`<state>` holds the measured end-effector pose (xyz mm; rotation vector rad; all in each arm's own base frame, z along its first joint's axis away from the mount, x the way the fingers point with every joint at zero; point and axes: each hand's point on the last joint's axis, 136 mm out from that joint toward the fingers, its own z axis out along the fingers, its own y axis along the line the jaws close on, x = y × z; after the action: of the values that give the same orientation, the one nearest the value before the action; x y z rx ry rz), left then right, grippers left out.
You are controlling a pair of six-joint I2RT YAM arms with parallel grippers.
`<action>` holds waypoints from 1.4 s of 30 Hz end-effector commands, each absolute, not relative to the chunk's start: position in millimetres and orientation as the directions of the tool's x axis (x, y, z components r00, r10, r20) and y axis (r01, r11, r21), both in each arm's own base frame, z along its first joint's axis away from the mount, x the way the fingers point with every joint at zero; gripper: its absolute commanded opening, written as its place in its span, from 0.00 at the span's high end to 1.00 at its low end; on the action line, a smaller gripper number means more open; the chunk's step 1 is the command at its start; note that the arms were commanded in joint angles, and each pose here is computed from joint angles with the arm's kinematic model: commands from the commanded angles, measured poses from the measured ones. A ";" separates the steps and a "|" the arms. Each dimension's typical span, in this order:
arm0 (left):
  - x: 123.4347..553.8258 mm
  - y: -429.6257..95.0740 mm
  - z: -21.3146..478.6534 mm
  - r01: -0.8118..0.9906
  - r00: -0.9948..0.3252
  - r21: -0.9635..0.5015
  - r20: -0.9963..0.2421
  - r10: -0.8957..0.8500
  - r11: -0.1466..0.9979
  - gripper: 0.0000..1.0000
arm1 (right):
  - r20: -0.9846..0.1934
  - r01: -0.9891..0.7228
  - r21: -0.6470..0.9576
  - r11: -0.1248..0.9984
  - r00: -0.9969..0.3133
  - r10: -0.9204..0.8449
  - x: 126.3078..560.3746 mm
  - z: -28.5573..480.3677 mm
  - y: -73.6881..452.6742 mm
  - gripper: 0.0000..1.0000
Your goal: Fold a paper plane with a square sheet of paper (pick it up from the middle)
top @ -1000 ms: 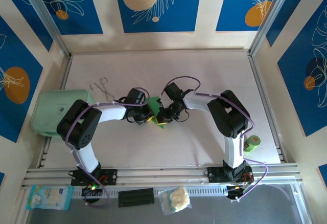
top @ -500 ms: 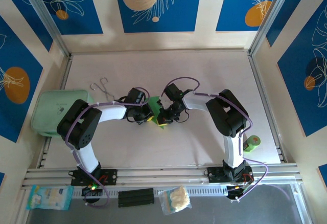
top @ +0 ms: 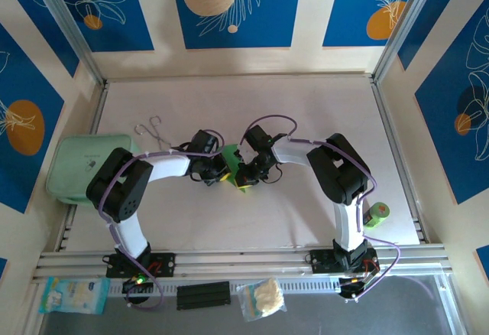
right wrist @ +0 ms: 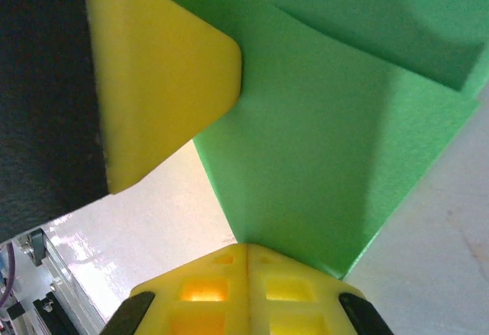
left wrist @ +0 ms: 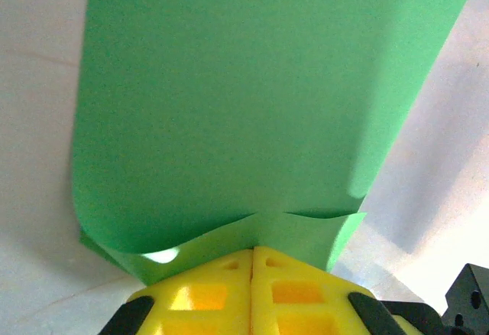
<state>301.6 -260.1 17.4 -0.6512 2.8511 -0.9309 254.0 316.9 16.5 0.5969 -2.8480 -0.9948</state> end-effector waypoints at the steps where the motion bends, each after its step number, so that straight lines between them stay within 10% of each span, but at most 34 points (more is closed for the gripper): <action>1: 270.0 -226.6 -25.6 -0.457 -0.887 -0.381 0.125 -0.446 0.804 0.91 | -0.010 -0.335 0.560 0.758 -0.917 -0.398 240.6 7.5 299.4 0.97; 24: 278.3 -235.8 -19.7 -0.441 -0.894 -0.421 0.130 -0.428 0.793 0.91 | -0.198 -0.391 0.586 0.709 -0.918 -0.343 246.9 56.5 304.7 0.97; 42: 310.2 -266.8 30.4 -0.295 -0.932 -0.617 0.019 -0.362 0.729 0.87 | -0.102 -0.352 0.527 0.774 -0.930 -0.353 256.7 11.4 305.8 0.98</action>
<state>306.7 -265.1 21.3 -0.6105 2.8578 -0.9522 256.5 308.6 16.9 0.6095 -2.9682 -0.9163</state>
